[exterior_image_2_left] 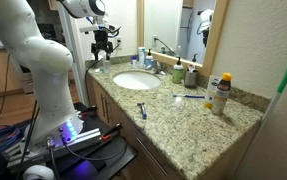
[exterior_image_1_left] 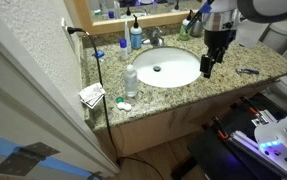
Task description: Put the toothbrush in the silver cup
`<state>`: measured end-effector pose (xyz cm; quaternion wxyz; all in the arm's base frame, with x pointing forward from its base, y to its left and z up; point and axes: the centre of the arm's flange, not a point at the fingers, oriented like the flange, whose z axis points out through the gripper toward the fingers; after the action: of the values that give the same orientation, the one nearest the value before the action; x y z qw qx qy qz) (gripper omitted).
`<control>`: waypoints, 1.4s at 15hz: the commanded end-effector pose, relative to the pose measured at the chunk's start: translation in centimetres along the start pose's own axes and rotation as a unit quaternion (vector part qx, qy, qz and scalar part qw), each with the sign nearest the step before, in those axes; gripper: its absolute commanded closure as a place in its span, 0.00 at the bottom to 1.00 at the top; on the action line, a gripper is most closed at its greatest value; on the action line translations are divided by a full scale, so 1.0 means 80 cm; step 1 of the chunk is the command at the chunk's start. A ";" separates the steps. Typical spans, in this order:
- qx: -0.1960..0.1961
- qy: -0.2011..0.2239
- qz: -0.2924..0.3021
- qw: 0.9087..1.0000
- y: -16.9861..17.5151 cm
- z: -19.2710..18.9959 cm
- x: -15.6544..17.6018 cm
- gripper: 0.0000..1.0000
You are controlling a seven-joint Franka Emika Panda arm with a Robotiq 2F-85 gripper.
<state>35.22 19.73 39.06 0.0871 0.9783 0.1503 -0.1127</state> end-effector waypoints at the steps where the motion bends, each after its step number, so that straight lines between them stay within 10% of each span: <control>1: 0.000 0.000 0.000 1.000 0.000 0.000 0.000 0.00; 9: 0.061 0.069 0.148 0.985 -0.006 -0.008 0.013 0.00; 13: 0.110 0.084 0.242 0.960 0.115 -0.124 -0.025 0.00; 14: 0.090 0.086 0.203 0.971 0.077 -0.086 -0.008 0.00; 19: 0.092 0.104 0.246 0.959 0.116 -0.110 -0.025 0.00; 21: 0.077 0.134 0.315 0.936 0.171 -0.076 0.006 0.00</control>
<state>37.93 12.01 50.05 0.0014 0.9947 -0.1029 0.0064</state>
